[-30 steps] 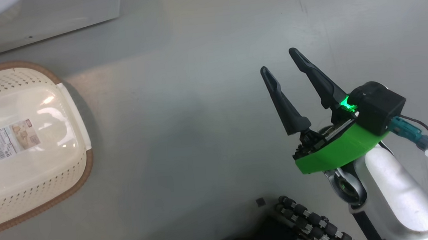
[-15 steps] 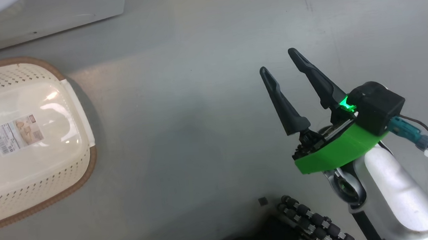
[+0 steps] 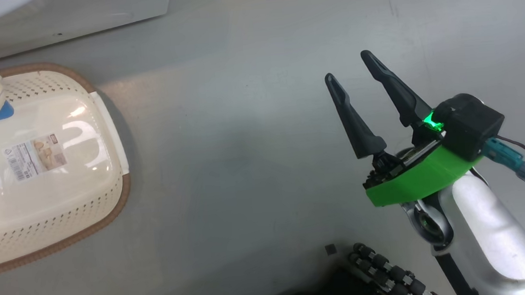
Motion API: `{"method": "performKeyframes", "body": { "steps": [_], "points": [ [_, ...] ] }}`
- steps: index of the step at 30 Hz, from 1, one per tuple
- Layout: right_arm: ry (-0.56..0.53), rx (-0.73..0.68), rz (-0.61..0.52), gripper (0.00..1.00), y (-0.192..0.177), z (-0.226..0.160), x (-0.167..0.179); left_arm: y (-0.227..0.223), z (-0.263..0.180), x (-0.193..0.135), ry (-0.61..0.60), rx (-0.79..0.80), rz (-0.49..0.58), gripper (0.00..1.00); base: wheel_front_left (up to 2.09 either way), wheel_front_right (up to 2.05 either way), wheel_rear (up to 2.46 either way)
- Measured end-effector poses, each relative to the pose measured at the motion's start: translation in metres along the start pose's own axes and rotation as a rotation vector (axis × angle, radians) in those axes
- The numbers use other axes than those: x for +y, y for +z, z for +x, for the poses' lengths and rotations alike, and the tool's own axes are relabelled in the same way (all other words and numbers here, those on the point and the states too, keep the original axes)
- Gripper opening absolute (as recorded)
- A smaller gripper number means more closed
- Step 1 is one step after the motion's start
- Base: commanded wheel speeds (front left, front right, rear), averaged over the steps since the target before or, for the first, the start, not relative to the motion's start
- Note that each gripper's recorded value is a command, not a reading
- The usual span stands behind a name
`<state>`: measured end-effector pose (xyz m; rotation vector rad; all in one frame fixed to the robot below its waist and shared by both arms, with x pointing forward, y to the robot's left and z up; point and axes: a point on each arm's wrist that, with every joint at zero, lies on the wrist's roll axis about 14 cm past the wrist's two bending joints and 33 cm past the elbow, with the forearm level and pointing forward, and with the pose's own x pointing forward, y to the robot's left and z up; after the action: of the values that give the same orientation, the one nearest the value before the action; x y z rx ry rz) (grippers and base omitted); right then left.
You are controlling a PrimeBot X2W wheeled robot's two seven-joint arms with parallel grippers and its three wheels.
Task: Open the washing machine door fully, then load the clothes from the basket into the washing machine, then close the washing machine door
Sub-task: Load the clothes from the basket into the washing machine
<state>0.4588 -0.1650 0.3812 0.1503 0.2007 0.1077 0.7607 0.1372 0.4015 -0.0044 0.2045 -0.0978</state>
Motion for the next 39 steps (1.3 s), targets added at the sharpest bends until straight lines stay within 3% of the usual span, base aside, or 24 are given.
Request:
{"method": "performKeyframes", "body": {
  "steps": [14, 31, 39],
  "points": [
    [0.018, -0.058, -0.022, 1.00, 0.019, 0.005, 0.006, -0.016, -0.054, -0.013, -0.013, -0.051, -0.012, 1.00, 0.00, 0.00, 0.00],
    [0.049, -0.114, -0.053, 1.00, 0.042, -0.003, 0.022, -0.044, -0.203, -0.048, -0.082, -0.071, -0.037, 1.00, 0.00, 0.00, 0.00],
    [0.068, -0.134, -0.064, 1.00, 0.052, -0.013, 0.031, -0.038, -0.250, -0.053, -0.097, -0.069, -0.050, 1.00, 0.00, 0.00, 0.00]
  ]
}}
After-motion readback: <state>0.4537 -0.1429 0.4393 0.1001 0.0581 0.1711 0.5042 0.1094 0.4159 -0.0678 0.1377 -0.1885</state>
